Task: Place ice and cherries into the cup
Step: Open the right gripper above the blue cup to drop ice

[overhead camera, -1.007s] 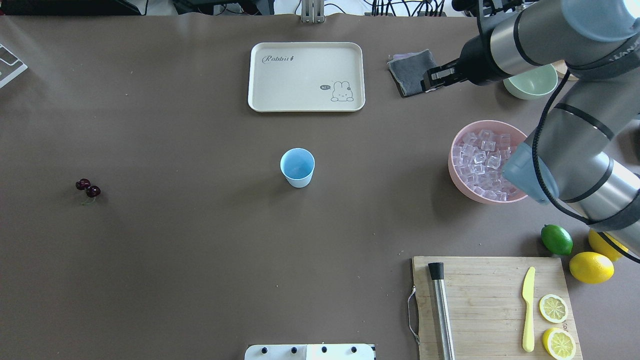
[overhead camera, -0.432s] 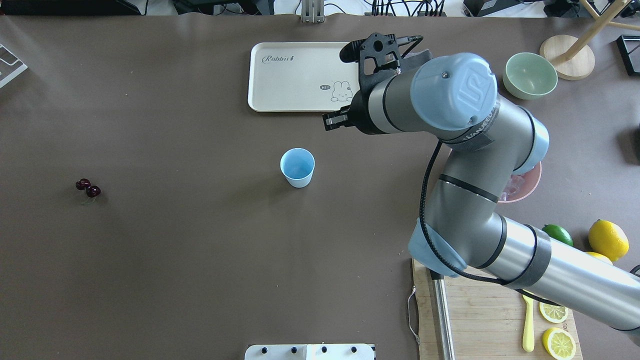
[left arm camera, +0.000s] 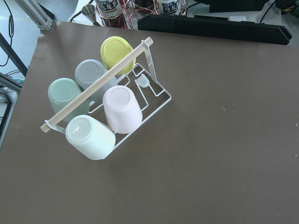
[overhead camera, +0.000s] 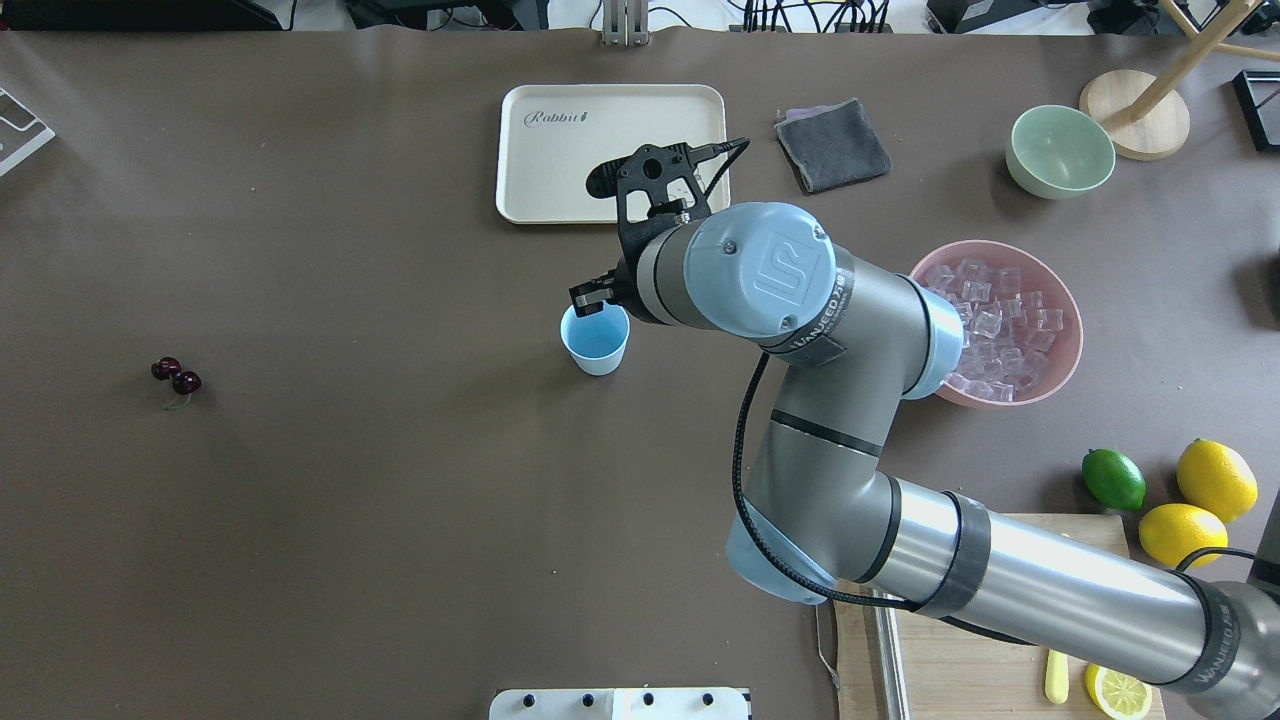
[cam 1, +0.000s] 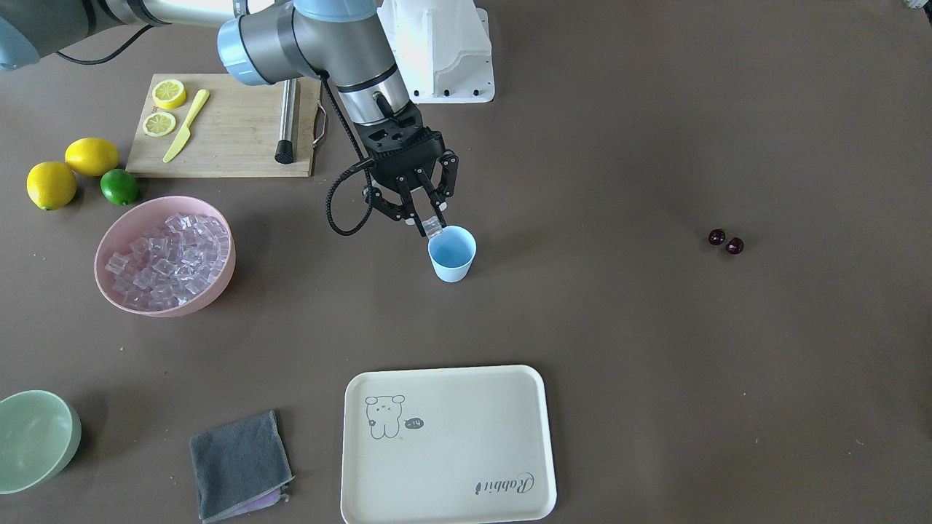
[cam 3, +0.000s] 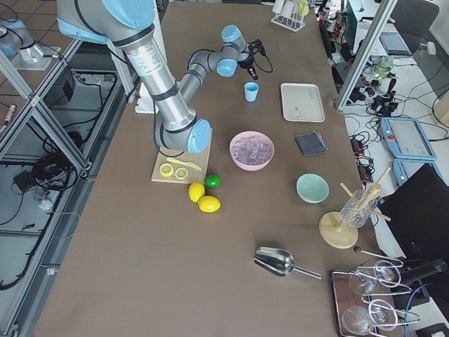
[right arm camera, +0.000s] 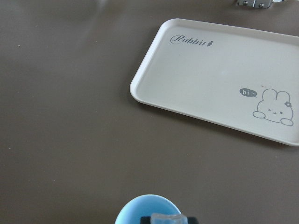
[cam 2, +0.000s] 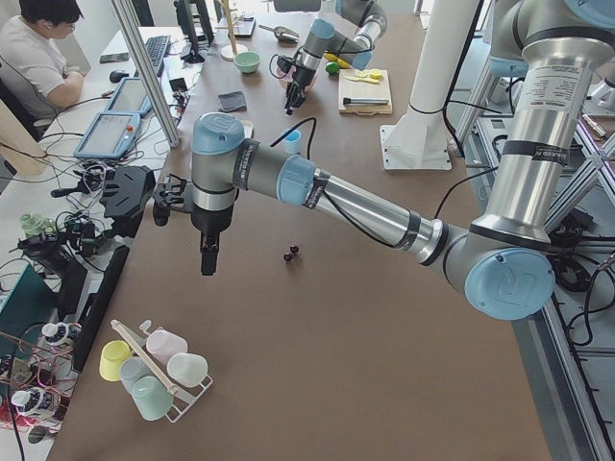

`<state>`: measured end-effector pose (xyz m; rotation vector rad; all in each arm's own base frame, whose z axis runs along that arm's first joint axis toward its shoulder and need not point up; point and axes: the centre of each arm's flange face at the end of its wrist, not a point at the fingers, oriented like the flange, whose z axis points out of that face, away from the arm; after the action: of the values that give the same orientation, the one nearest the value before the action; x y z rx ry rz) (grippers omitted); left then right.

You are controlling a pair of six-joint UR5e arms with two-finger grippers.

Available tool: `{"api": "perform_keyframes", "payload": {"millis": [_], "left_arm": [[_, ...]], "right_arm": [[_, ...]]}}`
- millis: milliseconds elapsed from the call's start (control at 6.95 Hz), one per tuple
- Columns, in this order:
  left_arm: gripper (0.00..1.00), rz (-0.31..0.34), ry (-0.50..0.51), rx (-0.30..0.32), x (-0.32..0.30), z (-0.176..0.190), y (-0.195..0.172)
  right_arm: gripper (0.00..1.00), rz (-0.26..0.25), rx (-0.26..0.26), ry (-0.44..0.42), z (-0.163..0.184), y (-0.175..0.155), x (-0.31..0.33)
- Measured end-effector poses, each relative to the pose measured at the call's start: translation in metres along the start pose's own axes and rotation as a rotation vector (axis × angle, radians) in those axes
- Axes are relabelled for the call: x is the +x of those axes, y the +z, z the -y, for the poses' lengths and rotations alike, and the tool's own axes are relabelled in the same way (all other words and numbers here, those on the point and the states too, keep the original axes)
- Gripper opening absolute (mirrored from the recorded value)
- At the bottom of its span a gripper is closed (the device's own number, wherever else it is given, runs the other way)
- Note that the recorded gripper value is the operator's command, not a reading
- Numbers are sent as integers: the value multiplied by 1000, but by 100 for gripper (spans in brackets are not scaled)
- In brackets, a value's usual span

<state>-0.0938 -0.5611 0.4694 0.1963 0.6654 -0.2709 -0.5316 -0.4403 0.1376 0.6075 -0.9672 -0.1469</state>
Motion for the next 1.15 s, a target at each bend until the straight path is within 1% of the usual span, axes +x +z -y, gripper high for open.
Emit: {"api": "perform_keyframes", "payload": {"millis": [288,432,576,719,863,1151], "left_arm": [[98,0,0,0,-4,-8,1],[98,2,-1,0,-6,-10,2],[98,3,-2,-1,-7,-11,3],[98,5,-2,0,-7,-11,3],[98,8,-3,-1,-8,-11,4],[98,10,-4,-3,-9,-11,6]], "right_arm": [[0,-15,-18,-6,-1,23,-10],[0,-14,-19,-7,-2,33,-9],[27,-12,-21,-8,-6,43,-8],[99,-14,-29,-9,-10,51,-8],[100,-13,-34,-10,-11,54,-8],[100,3,-28,-13,-8,46,-11]]}}
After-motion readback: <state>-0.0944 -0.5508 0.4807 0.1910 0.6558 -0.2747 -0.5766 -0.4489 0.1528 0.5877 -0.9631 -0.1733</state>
